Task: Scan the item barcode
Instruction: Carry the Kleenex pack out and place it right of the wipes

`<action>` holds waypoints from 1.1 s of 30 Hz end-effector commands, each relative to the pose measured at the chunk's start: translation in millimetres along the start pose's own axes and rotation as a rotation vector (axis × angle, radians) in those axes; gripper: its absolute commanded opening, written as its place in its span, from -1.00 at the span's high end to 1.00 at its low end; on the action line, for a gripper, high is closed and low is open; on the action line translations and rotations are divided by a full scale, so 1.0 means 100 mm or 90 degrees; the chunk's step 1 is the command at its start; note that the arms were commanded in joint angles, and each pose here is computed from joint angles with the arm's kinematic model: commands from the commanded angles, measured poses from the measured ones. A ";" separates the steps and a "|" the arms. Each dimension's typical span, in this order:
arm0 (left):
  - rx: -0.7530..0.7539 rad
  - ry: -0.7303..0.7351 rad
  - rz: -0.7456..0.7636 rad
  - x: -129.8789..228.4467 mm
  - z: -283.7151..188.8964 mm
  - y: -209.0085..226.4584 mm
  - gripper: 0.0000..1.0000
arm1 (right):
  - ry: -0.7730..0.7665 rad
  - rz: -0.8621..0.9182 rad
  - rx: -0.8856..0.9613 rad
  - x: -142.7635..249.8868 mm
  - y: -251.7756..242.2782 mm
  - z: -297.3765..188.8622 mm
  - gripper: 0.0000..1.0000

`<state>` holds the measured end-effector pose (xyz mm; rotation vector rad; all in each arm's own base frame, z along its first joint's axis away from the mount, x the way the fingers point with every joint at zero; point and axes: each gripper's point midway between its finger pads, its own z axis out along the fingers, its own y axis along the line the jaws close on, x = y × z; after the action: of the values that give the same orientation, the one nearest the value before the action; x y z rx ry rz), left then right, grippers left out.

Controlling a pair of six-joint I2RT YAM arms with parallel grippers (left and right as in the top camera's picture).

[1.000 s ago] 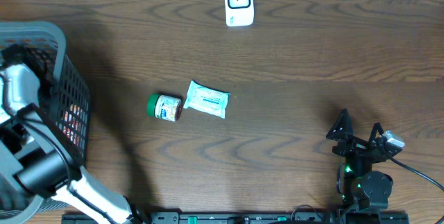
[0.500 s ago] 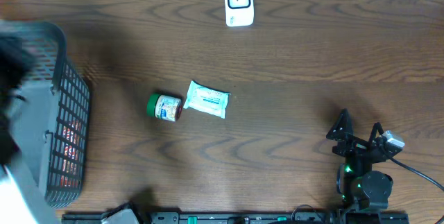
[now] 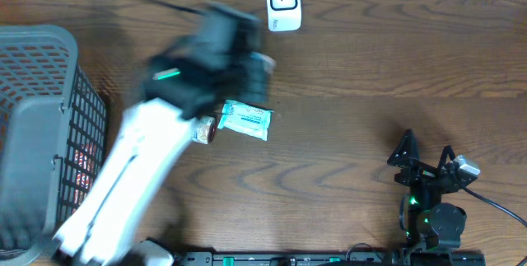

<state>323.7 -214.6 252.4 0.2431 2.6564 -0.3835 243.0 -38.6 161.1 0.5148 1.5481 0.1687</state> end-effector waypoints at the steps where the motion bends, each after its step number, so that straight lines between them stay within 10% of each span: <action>1: -0.115 0.032 0.011 0.08 0.50 0.06 0.11 | 0.001 0.004 0.000 0.01 0.00 0.00 -0.98; 14: -0.200 0.187 -0.016 0.61 2.02 0.12 0.14 | 0.001 0.004 0.000 0.01 0.00 0.00 -0.98; 33: -0.226 0.183 -0.281 0.81 2.11 -0.03 0.07 | 0.001 0.004 0.000 0.01 0.00 0.00 -0.99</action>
<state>338.0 -277.6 36.9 -0.1441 3.0043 -0.0074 243.0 -38.7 161.1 0.5151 1.5480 0.1684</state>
